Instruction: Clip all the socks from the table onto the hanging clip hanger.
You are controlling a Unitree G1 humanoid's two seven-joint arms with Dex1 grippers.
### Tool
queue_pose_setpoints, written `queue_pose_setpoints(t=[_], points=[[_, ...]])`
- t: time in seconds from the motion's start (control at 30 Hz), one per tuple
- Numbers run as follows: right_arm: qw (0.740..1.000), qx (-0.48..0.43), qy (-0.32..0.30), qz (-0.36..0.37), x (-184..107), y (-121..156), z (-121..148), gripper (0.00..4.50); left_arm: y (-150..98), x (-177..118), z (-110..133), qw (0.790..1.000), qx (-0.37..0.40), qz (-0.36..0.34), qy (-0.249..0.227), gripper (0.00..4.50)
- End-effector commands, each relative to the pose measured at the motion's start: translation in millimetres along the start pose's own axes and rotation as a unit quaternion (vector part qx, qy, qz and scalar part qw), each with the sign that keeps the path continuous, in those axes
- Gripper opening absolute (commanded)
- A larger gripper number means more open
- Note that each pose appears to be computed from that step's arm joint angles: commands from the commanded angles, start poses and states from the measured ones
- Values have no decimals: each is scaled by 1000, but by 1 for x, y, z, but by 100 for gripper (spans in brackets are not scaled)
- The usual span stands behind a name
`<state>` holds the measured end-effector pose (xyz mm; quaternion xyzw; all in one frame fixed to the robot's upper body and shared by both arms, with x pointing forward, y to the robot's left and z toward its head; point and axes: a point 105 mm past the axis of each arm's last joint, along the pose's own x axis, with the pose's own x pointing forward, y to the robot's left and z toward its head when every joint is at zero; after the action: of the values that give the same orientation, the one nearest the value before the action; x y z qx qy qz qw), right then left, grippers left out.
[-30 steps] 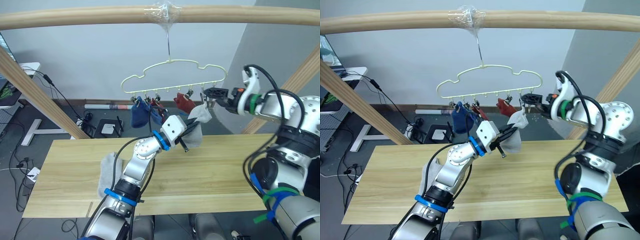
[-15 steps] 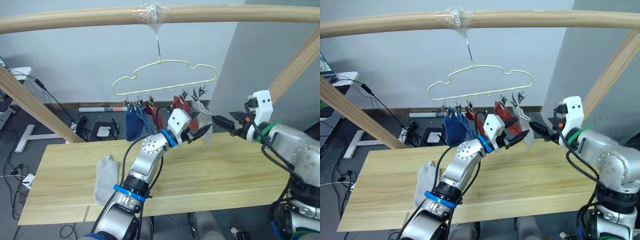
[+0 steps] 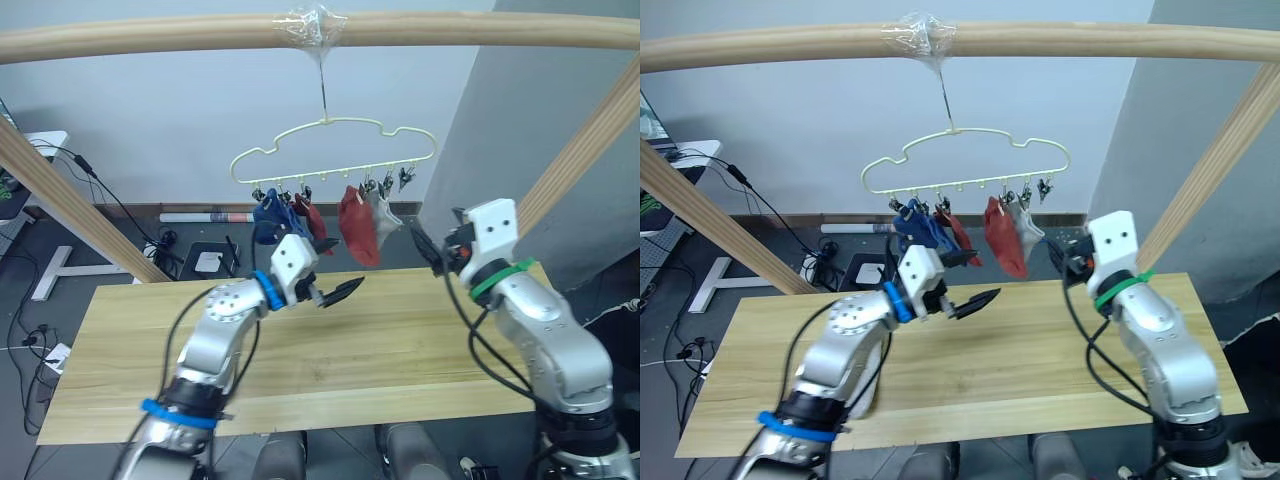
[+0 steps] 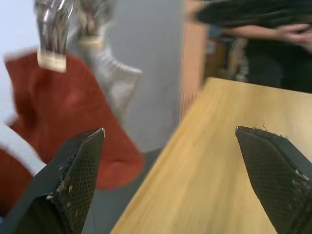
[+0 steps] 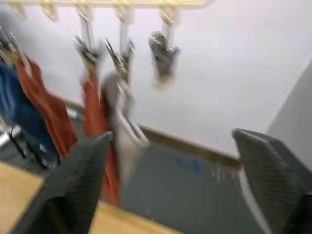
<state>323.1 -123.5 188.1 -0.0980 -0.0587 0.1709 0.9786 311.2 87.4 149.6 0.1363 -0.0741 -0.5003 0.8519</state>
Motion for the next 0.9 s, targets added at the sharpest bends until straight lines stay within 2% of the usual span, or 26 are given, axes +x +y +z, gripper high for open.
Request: queue_pose_setpoints(t=[0.03, 0.07, 0.13, 0.27, 0.37, 0.53, 0.67, 0.9], points=[[998, -5, -44, -34, 3, 7, 14, 392, -6, -28, 43, 998, 42, -45, -27, 450], [998, -3, -49, -38, 5, 8, 15, 392, -7, -32, 48, 997, 52, -49, -26, 450], [998, -3, -54, -42, 6, 9, 15, 343, -9, -36, 55, 997, 60, -51, -25, 450], [996, -9, -55, -66, 9, 3, 14, 209, -12, -39, 69, 998, 47, -35, -39, 450], [995, -15, -58, -76, 10, 1, 15, 209, -19, -44, 69, 998, 39, -32, -35, 450], [994, -12, -59, -87, 14, -3, 14, 209, -16, -43, 68, 999, 34, -18, -34, 450], [994, -8, -57, -96, 18, -5, 13, 116, -16, -42, 70, 999, 37, -16, -37, 450], [993, -5, -54, -109, 23, -7, 12, 116, -13, -41, 72, 999, 38, -12, -37, 450]])
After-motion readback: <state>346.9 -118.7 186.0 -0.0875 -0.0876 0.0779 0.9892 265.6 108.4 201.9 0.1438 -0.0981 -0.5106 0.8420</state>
